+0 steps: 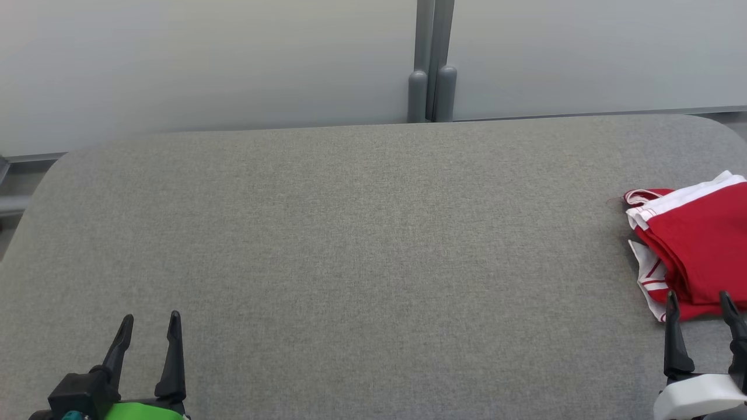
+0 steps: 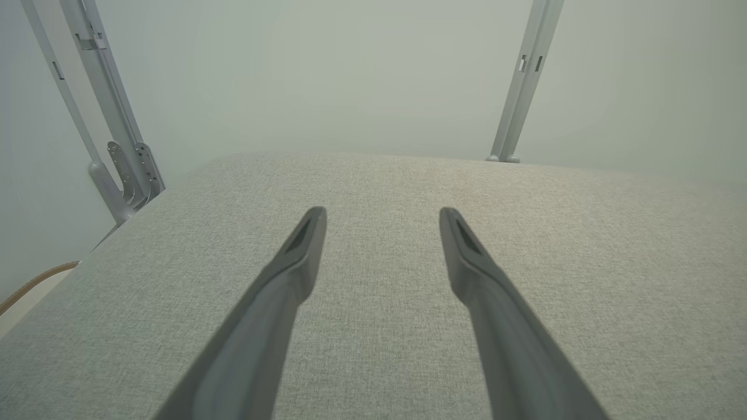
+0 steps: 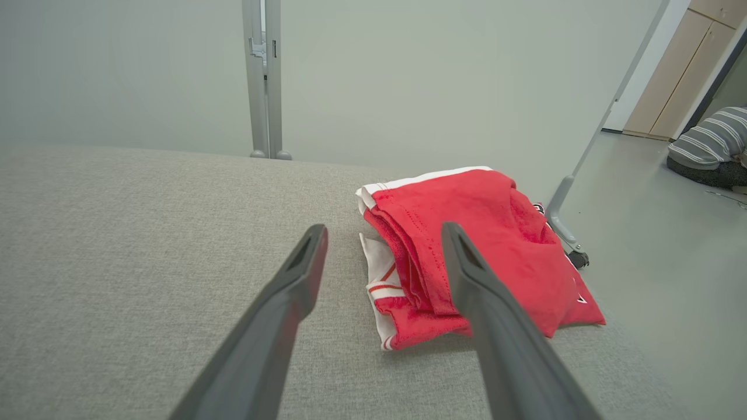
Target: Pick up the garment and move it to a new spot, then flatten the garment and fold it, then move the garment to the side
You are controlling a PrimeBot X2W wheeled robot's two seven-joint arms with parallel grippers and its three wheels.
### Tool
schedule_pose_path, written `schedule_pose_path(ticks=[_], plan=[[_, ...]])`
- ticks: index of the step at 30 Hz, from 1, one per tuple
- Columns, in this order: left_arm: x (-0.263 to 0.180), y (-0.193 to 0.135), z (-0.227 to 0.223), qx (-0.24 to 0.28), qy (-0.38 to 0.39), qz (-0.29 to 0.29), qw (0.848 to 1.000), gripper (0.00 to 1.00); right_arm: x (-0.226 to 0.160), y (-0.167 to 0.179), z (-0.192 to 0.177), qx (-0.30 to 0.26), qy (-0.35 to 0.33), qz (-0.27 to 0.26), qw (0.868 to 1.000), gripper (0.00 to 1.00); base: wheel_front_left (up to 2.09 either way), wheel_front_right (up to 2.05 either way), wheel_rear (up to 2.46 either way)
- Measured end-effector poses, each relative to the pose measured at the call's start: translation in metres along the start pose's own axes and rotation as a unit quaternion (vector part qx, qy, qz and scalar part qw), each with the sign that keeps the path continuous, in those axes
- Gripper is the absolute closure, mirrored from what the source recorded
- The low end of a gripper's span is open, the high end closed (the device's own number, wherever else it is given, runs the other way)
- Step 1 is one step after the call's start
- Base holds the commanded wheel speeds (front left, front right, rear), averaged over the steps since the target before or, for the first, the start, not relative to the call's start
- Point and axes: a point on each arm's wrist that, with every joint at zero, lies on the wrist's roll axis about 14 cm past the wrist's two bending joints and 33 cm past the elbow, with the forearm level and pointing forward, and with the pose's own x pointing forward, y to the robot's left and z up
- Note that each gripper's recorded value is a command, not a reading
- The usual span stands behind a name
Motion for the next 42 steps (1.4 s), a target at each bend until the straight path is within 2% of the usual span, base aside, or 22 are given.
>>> schedule_pose_path(ticks=[8, 18, 38, 41, 42], plan=[[0.0, -0.011, 0.0, -0.006, -0.005, -0.015, 1.0, 0.0, -0.012, -0.022, -0.005, -0.004, 0.009, -0.032, 0.999, 0.0, 0.0, 0.0, 0.0], [0.001, -0.012, -0.002, -0.007, -0.002, -0.018, 1.0, 0.0, -0.012, -0.002, -0.002, -0.01, 0.003, -0.002, 1.0, 0.0, 0.0, 0.0, 0.0], [0.002, -0.008, 0.002, -0.009, -0.012, -0.007, 1.0, 0.0, -0.014, -0.007, 0.005, -0.01, -0.008, -0.009, 1.0, 0.0, 0.0, 0.0, 0.0], [0.001, -0.009, 0.002, -0.01, -0.012, -0.008, 1.0, 0.0, -0.012, 0.001, 0.009, -0.015, -0.014, 0.004, 1.0, 0.0, 0.0, 0.0, 0.0], [0.001, -0.01, 0.001, -0.012, -0.01, -0.008, 1.0, 1.0, -0.011, 0.006, 0.013, -0.02, -0.02, 0.012, 1.0, 1.0, 0.0, 0.0, 0.0]])
